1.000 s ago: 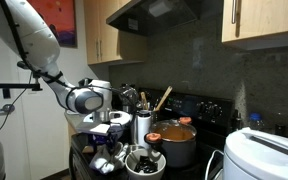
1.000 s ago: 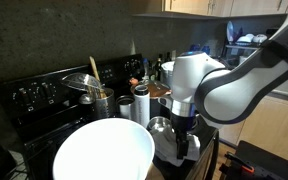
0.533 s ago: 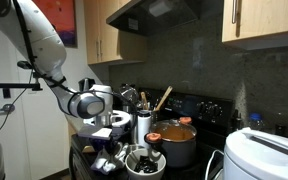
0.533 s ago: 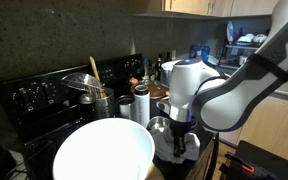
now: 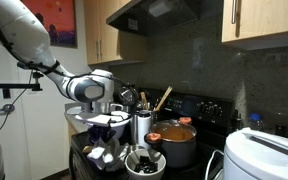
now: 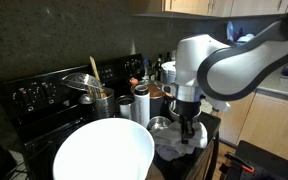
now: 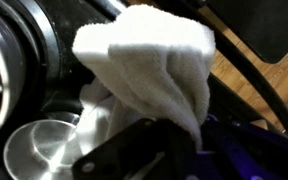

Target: Remove the object from the cup and place it on the table

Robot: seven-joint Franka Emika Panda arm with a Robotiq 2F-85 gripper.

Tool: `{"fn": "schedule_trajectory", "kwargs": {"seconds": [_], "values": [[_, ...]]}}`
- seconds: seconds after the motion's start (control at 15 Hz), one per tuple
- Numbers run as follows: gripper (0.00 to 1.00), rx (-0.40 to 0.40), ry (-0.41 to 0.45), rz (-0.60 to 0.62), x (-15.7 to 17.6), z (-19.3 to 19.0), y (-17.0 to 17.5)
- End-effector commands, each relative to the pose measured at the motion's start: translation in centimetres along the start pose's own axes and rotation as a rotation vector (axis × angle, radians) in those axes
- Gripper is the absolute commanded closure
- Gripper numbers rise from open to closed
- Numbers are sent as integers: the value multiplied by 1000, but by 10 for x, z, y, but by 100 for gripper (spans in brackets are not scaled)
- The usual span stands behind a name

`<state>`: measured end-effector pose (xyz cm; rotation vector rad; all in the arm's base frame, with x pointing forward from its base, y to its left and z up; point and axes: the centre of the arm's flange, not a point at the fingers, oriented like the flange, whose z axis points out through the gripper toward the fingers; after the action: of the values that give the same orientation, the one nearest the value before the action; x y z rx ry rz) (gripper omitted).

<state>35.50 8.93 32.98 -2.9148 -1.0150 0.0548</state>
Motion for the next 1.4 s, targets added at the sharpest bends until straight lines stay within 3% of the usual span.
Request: {"fn": "schedule_trajectory", "kwargs": {"seconds": [0.0, 0.13, 0.47, 0.73, 1.07, 1.33], "values": [[97, 28, 9, -22, -31, -77, -8], [97, 6, 56, -18, -31, -107, -12], [97, -92, 348, -8, 4, -160, -28], [97, -76, 566, -28, 39, -181, -54], [97, 67, 680, -110, 71, -170, -102], [97, 99, 685, -175, 90, -137, -130]]}}
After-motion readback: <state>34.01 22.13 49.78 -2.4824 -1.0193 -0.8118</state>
